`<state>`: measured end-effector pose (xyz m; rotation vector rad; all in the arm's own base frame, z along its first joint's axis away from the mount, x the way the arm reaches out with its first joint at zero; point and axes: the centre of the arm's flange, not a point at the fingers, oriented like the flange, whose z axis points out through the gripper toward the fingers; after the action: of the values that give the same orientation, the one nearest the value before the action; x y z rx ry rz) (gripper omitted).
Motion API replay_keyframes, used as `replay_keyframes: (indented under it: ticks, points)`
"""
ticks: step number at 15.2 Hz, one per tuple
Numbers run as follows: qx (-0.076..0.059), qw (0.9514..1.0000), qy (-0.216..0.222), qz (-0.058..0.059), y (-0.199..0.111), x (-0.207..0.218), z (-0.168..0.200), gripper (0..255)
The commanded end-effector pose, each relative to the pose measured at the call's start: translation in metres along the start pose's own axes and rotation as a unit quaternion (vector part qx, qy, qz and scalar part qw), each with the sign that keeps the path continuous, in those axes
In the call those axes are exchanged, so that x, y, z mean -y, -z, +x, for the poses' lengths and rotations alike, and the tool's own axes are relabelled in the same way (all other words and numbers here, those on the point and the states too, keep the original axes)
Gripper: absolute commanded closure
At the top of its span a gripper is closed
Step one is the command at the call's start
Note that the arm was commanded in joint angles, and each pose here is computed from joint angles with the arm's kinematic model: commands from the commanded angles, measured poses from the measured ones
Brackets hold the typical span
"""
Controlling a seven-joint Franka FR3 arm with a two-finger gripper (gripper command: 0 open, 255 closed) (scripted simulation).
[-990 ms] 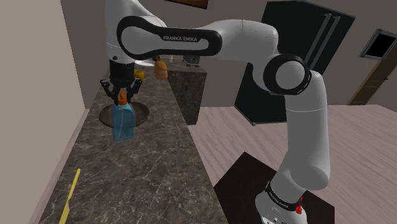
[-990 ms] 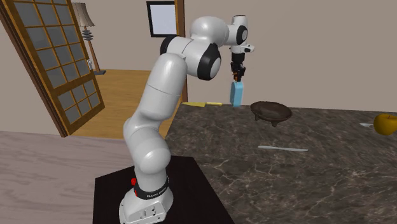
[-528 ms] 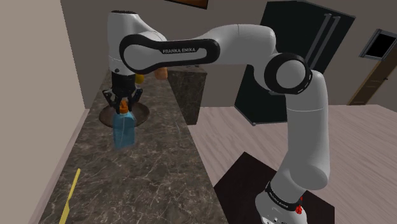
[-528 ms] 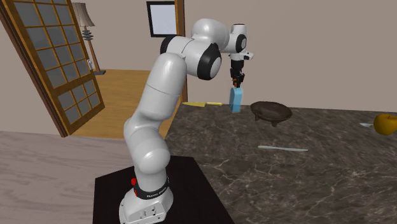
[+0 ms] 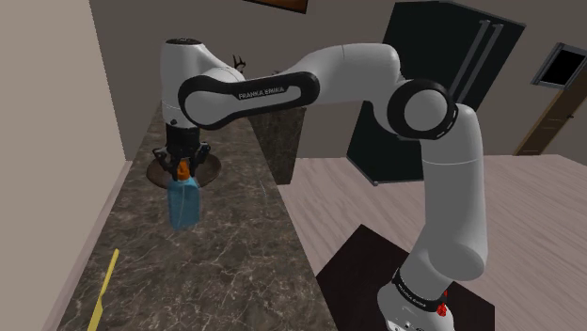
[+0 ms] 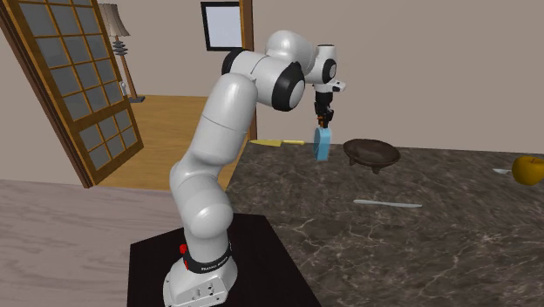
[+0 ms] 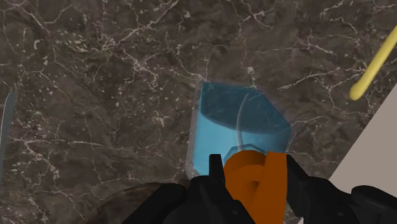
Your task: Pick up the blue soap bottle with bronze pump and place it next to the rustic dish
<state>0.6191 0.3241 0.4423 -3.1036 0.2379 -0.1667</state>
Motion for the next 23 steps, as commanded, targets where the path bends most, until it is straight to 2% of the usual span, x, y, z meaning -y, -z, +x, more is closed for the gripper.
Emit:
replay_keyframes:
  ticks: [1,3,10,11,16,20,23]
  points:
    - [0.000,1.0000,0.000,0.000,-0.011,-0.001,-0.001,255]
    - [0.000,1.0000,0.000,0.000,-0.019,-0.001,-0.002,255]
    - [0.000,1.0000,0.000,0.000,-0.019,-0.001,-0.002,255]
    - [0.000,1.0000,0.000,0.000,-0.019,-0.001,-0.002,0]
    - [0.000,1.0000,0.000,0.000,-0.019,-0.001,-0.001,0]
    - [0.000,1.0000,0.000,0.000,0.031,-0.001,-0.002,0]
    - [0.000,1.0000,0.000,0.000,0.031,-0.001,-0.002,0]
